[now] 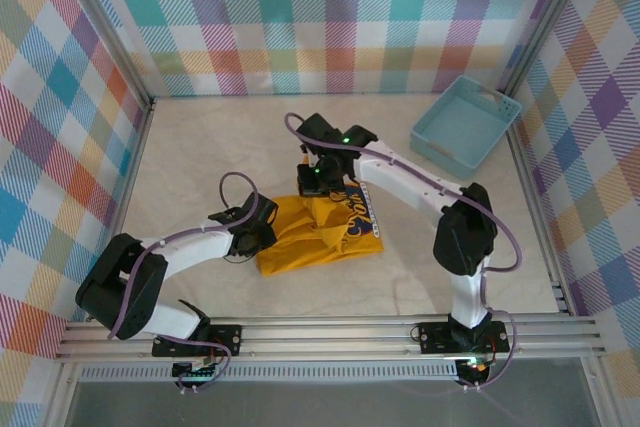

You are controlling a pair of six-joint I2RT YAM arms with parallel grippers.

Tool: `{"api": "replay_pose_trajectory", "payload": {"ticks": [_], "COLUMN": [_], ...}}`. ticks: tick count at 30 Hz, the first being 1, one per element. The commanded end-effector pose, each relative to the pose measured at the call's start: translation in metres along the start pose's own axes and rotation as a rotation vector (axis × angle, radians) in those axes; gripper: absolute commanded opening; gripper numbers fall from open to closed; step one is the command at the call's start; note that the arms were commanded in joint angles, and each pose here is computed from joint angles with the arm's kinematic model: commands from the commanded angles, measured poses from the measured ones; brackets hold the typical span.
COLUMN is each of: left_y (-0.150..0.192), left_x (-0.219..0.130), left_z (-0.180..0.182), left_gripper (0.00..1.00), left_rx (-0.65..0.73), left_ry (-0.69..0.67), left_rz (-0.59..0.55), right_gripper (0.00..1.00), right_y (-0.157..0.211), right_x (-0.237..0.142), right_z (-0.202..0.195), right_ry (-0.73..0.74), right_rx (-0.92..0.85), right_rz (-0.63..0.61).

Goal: Fold the inside-out t-shirt

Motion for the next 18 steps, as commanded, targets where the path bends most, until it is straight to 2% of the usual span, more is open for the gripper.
{"api": "replay_pose_trajectory", "payload": {"ticks": [1, 8, 18], "left_y": [0.020, 0.023, 0.022], "left_x": [0.012, 0.012, 0.004], "left_z": [0.010, 0.013, 0.014], "left_gripper": [0.31, 0.31, 0.31], "left_rx": [0.000, 0.001, -0.007], "left_ry": [-0.015, -0.022, -0.006], "left_rz": [0.093, 0.089, 0.066], "right_gripper": [0.00, 0.00, 0.03], "right_y": [-0.006, -0.004, -0.006], "right_x": [-0.004, 0.007, 0.033], "right_z": [0.022, 0.042, 0.037], "right_ry": [-0.099, -0.122, -0.071], "right_rx": [0.008, -0.014, 0.003], "right_rz": [-0.018, 0.002, 0.017]}}
Point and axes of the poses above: each hand's point on the last joint's axis, 136 mm out from that joint toward the fingers, its own x axis out along the fingers, its own z axis along the line the jaws close on, y = z × x, the point moved 10 cm from there along -x, back along the fingers, and after that the axes turned 1 degree about -x, right-handed, at the moved point
